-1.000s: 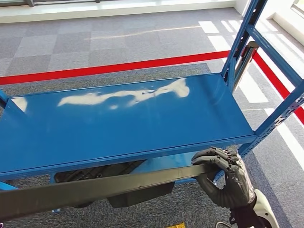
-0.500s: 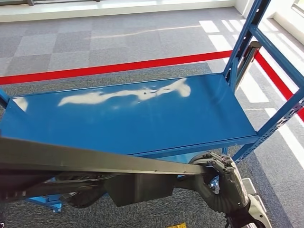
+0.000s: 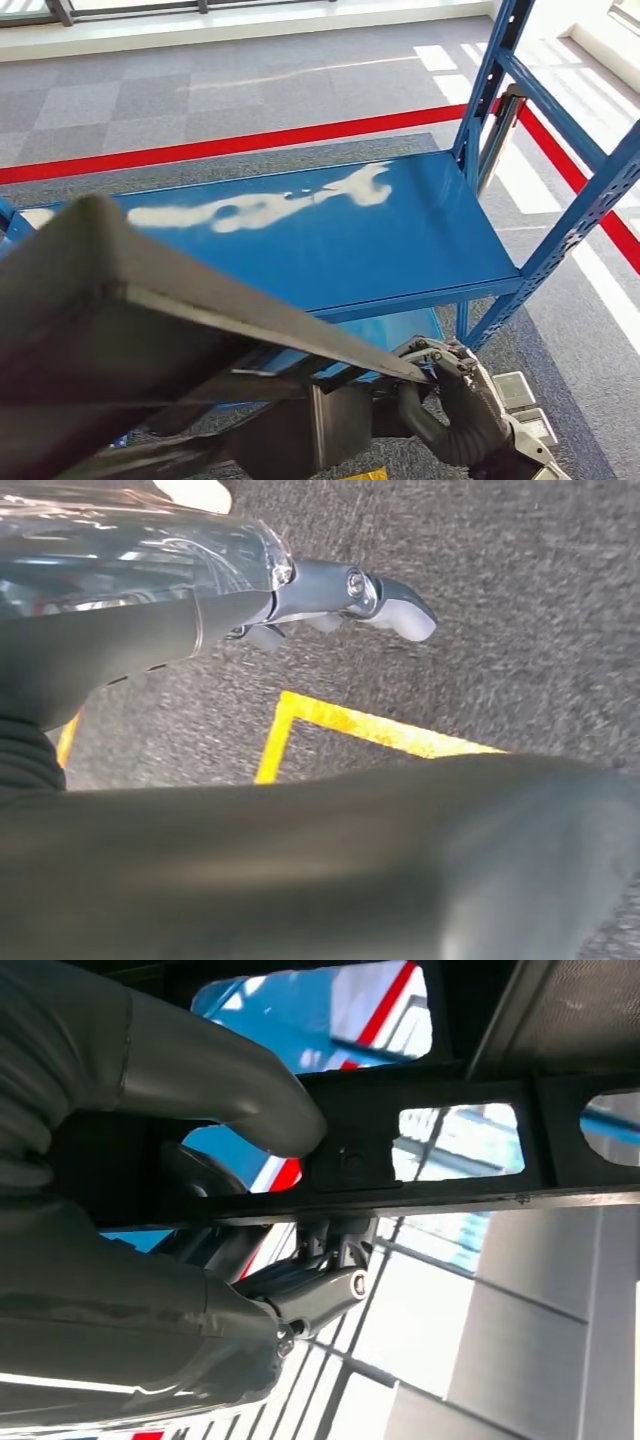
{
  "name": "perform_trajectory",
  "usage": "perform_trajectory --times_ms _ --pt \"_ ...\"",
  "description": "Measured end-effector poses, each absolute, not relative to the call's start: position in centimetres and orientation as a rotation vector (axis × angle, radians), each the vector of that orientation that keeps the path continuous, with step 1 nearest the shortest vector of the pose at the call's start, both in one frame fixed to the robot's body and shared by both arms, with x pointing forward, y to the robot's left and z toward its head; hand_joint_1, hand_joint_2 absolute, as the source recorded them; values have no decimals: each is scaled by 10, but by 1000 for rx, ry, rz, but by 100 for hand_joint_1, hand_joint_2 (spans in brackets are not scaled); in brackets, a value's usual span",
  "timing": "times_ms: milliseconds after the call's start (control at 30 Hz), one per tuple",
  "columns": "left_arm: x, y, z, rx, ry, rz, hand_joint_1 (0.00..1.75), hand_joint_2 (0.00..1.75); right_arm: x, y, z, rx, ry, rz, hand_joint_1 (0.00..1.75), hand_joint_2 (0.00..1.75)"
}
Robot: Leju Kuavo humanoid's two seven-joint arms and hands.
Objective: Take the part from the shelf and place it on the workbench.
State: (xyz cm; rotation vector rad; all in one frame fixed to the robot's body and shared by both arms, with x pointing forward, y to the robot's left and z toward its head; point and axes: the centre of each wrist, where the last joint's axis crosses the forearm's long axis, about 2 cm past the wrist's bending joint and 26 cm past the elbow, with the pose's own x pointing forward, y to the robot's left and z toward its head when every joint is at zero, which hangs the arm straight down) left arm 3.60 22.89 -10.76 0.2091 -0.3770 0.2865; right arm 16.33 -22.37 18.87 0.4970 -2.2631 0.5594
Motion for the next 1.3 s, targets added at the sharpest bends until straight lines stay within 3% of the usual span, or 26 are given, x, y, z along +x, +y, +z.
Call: perform_trajectory --times_ms 433,767,1300 --pt "37 253 -110 272 -382 237 0 175 178 -207 182 666 -2251 453 175 175" --pt "38 264 -110 263 -378 111 0 175 147 -212 168 597 -2223 418 175 175" --pt "40 260 -110 223 -407 16 0 175 150 -214 158 492 -2108 492 175 175"
